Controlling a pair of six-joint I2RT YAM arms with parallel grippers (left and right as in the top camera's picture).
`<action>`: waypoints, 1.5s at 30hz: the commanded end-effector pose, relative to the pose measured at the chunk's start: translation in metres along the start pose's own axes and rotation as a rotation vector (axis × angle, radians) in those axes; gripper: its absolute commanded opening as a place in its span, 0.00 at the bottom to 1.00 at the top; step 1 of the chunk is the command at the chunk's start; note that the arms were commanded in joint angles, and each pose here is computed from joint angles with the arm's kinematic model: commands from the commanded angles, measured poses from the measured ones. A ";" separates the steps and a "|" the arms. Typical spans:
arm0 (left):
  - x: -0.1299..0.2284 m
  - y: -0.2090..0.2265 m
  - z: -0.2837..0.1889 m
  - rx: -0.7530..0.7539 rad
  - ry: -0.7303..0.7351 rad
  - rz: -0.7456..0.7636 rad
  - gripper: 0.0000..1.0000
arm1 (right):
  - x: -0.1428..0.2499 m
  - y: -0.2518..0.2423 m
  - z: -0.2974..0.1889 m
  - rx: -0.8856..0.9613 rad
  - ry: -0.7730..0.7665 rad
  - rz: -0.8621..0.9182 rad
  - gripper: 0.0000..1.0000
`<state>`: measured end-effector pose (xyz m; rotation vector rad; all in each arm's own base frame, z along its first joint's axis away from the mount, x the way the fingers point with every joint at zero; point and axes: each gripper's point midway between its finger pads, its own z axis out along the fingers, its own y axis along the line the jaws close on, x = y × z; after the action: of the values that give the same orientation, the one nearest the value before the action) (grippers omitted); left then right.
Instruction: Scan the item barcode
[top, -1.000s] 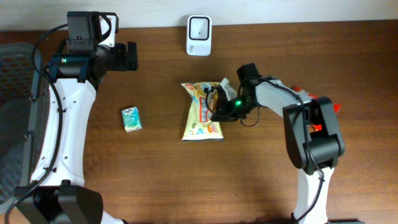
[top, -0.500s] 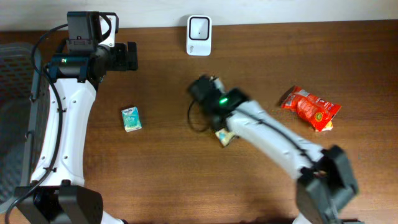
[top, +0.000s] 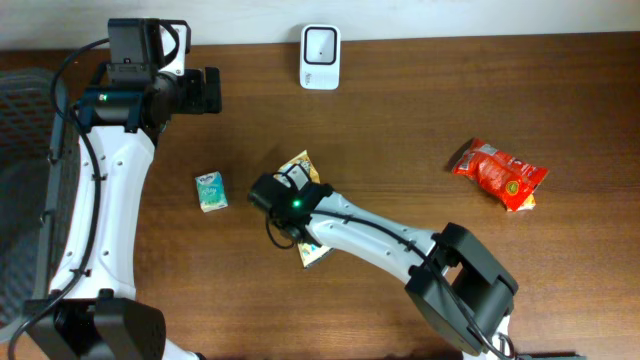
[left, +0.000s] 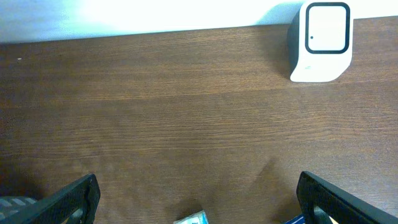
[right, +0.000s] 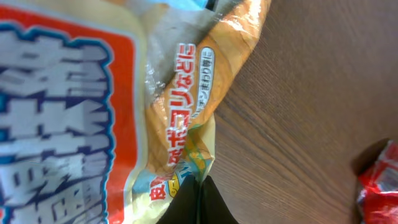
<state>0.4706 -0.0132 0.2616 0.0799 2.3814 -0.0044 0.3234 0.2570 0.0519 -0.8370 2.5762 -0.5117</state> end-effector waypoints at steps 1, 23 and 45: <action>0.000 0.004 0.002 -0.011 0.001 0.011 0.99 | -0.007 -0.019 0.004 -0.088 0.008 0.127 0.04; 0.000 0.004 0.002 -0.011 0.002 0.011 0.99 | -0.027 -0.046 0.027 -1.124 -0.200 0.172 0.87; 0.000 0.004 0.002 -0.011 0.002 0.011 0.99 | -0.056 -0.002 0.050 -0.725 -0.029 0.083 0.81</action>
<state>0.4706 -0.0132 0.2616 0.0799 2.3810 -0.0044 0.3706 0.2971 0.0152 -1.0033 2.7001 0.6608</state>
